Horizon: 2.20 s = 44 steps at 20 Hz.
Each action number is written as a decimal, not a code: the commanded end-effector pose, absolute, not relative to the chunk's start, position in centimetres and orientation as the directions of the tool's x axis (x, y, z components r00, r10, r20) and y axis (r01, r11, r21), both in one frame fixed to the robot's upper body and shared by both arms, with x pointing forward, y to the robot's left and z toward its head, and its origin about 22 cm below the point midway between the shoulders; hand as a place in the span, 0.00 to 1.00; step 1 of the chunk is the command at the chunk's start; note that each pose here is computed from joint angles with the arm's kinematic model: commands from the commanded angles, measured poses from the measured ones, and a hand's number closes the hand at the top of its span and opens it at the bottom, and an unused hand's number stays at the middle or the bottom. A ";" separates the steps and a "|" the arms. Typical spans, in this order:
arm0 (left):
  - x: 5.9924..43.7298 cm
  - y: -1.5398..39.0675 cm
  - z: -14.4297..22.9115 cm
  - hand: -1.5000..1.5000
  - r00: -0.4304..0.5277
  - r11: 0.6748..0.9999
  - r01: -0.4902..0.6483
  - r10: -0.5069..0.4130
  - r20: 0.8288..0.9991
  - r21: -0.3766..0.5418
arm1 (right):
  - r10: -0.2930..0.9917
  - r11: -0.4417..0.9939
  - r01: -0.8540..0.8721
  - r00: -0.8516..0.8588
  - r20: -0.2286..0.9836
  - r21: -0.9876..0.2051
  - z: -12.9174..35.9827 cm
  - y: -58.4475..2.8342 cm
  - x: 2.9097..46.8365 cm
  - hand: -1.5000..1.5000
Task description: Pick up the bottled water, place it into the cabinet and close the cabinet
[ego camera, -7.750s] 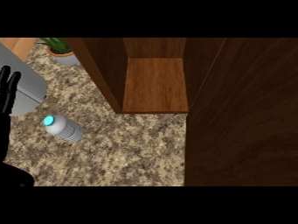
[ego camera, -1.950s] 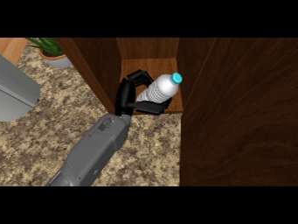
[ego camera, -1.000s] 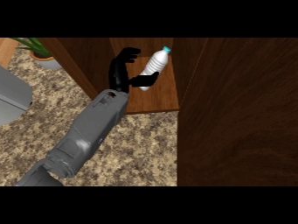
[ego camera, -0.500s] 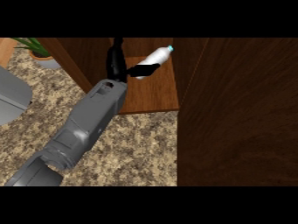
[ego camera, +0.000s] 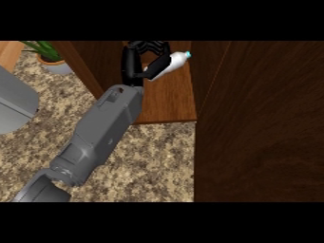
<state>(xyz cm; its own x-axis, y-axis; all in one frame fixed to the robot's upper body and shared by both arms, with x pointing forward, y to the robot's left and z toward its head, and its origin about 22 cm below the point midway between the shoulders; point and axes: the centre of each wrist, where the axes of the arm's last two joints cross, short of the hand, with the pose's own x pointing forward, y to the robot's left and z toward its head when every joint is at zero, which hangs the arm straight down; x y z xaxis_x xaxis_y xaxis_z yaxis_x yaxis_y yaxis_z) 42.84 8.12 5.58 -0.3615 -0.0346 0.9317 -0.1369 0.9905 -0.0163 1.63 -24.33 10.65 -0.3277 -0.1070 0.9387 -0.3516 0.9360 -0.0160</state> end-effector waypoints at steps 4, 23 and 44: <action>41.6 7.3 4.9 1.00 -0.376 0.993 -0.053 0.079 0.923 -0.106 | -0.136 0.936 -0.353 -0.369 0.919 -0.003 13.5 -23.7 1.8 0.00; 25.3 5.8 -1.4 0.00 -0.149 0.883 0.278 0.428 0.891 -0.377 | -0.069 0.953 -0.300 -0.359 0.931 -0.045 14.7 -22.1 1.1 0.00; 12.7 24.6 -2.1 0.00 -0.238 0.917 0.235 0.377 0.895 -0.324 | -0.019 0.647 -0.699 -0.415 0.910 -0.305 15.9 -22.1 3.2 1.00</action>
<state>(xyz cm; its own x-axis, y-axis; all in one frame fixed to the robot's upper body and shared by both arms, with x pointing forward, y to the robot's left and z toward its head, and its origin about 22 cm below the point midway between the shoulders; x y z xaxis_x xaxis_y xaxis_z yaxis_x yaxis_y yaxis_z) 14.22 22.32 -2.81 -0.2199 0.3753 0.9004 0.2308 0.9168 -0.3258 2.68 -22.98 11.45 -0.2672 -0.1181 0.9564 -0.6610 0.7446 -0.0927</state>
